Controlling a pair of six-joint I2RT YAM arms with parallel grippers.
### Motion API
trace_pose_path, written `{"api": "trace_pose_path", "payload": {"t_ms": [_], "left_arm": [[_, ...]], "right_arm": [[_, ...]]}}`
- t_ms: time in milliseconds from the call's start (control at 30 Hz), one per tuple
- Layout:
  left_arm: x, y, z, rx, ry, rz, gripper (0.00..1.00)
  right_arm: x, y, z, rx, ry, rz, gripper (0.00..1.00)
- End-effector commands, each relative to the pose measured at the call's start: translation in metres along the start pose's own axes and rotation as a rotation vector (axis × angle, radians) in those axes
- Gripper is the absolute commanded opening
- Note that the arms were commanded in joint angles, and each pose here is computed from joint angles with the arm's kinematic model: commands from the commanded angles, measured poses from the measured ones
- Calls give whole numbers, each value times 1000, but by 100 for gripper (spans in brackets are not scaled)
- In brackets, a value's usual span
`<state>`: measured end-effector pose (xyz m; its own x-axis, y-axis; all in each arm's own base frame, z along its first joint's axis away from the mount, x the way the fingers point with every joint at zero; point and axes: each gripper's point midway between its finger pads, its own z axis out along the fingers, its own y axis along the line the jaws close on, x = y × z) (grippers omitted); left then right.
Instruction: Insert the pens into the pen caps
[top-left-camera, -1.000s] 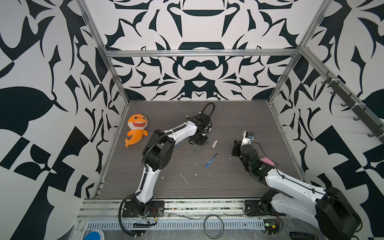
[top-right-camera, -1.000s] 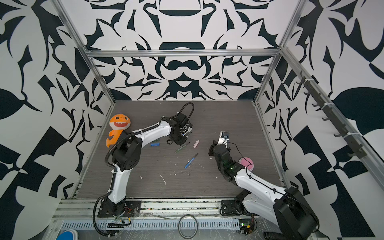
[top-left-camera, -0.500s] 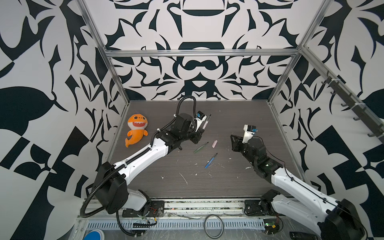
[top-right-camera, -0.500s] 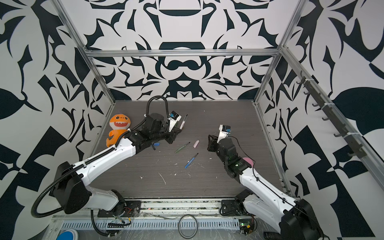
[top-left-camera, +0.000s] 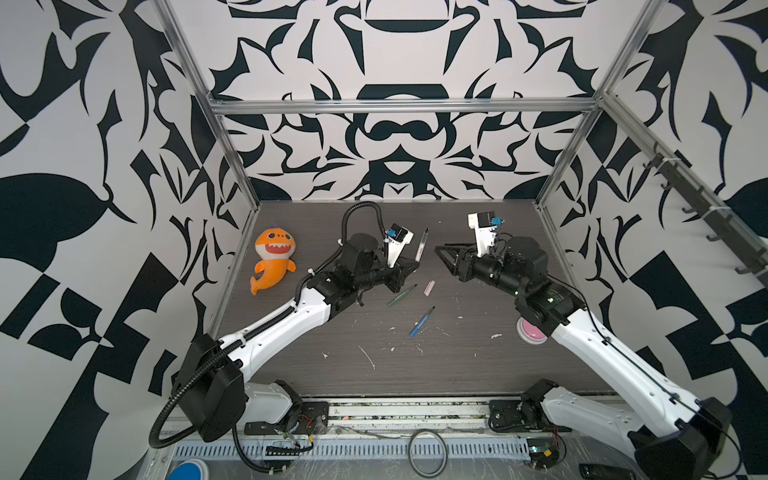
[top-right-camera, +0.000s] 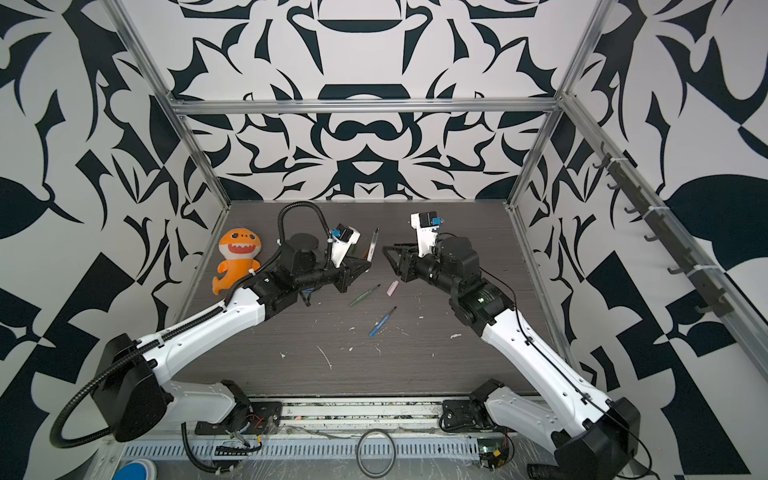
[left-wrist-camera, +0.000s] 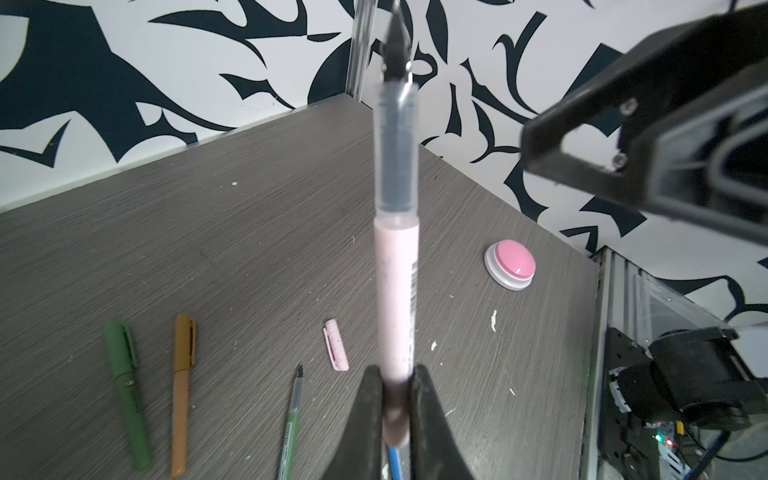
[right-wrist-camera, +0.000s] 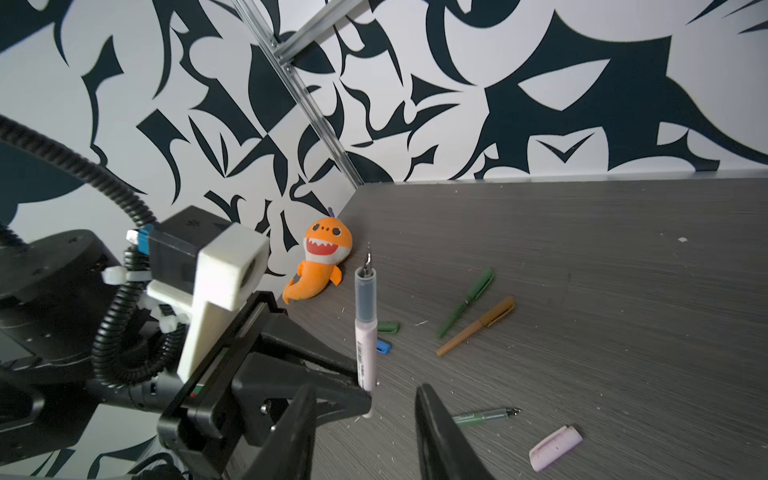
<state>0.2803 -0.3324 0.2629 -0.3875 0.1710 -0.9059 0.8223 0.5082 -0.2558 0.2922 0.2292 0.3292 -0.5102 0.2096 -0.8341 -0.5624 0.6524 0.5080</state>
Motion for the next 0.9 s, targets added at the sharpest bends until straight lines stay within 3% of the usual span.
{"api": "trace_pose_path", "payload": {"t_ms": [0,333,500,700,867], "left_arm": [[-17,-17,-8,62,-42,0,6],[-21,-25,-13,87,-45,0,6],[-21,-28,-12,103,-39,0,6],[-16,-29,-8,121,-12,-11,7],[-13,-31,-4,141,2,-27,38]], "right_arm": [[-14,15,1,-42,16,-41,43],[-19,20,24,-82,51,-23,42],[-22,22,32,-92,52,-14,34],[-20,25,35,-100,59,-9,3],[-14,26,31,-105,52,9,0]]}}
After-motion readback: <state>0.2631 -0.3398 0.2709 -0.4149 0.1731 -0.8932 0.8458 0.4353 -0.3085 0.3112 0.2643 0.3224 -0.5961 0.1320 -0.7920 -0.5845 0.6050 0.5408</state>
